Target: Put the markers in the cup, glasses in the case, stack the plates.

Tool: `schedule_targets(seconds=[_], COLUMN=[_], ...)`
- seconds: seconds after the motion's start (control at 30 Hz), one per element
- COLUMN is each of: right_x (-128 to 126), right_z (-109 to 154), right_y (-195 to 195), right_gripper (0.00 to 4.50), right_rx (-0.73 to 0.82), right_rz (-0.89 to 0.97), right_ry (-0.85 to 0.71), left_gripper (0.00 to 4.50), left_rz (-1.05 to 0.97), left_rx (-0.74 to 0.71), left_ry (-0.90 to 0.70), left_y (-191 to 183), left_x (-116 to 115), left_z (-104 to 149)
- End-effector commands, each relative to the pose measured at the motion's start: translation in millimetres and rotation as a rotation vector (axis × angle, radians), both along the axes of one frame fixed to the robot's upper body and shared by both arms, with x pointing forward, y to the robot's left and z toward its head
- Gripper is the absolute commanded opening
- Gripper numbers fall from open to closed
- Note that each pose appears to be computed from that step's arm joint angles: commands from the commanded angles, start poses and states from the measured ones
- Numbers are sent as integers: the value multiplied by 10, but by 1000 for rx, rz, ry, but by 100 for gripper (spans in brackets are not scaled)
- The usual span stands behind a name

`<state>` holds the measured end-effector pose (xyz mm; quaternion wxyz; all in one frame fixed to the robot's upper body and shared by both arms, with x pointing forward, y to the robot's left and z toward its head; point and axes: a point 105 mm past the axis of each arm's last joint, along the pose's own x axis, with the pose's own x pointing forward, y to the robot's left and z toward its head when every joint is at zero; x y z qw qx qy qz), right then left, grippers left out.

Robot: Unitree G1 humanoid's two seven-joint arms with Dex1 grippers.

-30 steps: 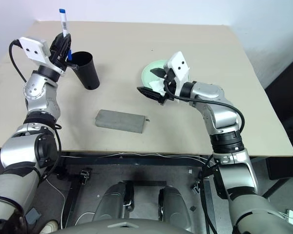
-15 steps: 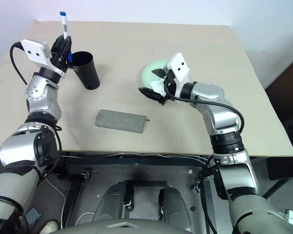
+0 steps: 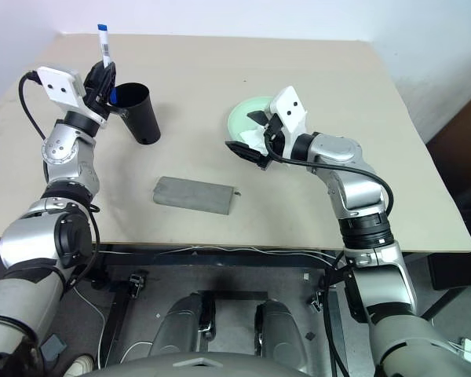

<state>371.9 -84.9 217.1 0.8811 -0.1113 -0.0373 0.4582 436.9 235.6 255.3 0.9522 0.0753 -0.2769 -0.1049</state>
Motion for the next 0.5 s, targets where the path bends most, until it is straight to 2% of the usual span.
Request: schedule_targets(seconds=[0.03,0.3,0.5], right_x=[-23,-29,-41], right_z=[119,113,111], right_y=[-25,-27,-12], right_gripper=[450,450,450], right_rx=[3,1,1], right_rz=[-3,-7,2], right_ry=[-58,-60,-61], left_gripper=[165,438,447], left_rz=[3,15,19], left_rx=[-8,15,17], left_ry=[-29,-27,-22], left_y=[23,11,9], left_x=[-12,-6,-7], left_z=[101,100,76])
